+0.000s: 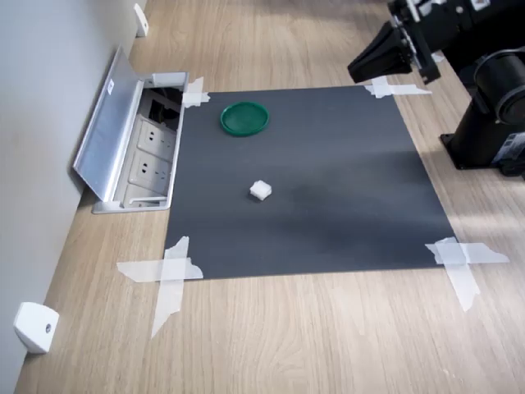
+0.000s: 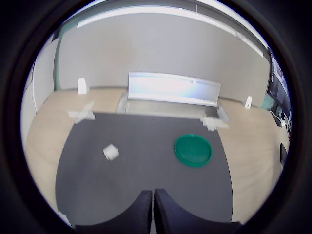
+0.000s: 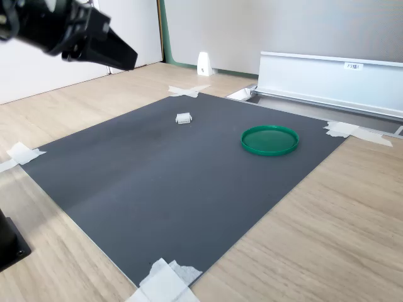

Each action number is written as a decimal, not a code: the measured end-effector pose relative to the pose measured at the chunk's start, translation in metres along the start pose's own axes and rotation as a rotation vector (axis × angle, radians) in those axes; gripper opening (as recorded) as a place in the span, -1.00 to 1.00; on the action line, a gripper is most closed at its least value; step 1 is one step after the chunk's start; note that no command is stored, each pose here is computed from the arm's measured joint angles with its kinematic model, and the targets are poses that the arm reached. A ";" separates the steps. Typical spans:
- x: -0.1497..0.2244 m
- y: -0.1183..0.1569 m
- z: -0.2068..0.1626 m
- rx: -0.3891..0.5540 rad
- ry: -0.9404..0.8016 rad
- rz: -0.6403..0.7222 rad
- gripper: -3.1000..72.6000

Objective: Grasp a white terminal and put it on the green lid.

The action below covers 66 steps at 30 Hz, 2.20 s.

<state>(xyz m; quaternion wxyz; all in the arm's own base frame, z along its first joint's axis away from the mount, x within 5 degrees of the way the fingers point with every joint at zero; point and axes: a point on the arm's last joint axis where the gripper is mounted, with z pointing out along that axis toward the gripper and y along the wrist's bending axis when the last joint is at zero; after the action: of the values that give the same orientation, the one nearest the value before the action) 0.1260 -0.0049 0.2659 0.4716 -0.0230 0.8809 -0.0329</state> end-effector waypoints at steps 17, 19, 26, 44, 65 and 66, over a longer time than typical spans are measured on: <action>-0.080 -0.007 0.086 -0.067 0.424 -0.176 -0.94; -0.084 -0.007 0.100 -0.090 0.447 -0.240 -0.94; -0.082 0.005 0.147 -0.200 0.587 -0.439 -0.55; -0.067 0.061 0.206 -0.332 0.685 -0.545 0.99; -0.052 0.070 0.236 -0.322 0.664 -0.381 0.88; -0.053 0.070 0.236 -0.322 0.662 -0.380 0.83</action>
<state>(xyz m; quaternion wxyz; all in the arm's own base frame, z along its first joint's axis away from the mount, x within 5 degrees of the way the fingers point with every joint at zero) 0.3508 0.0605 0.1735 0.1389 -0.2469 0.9589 0.0131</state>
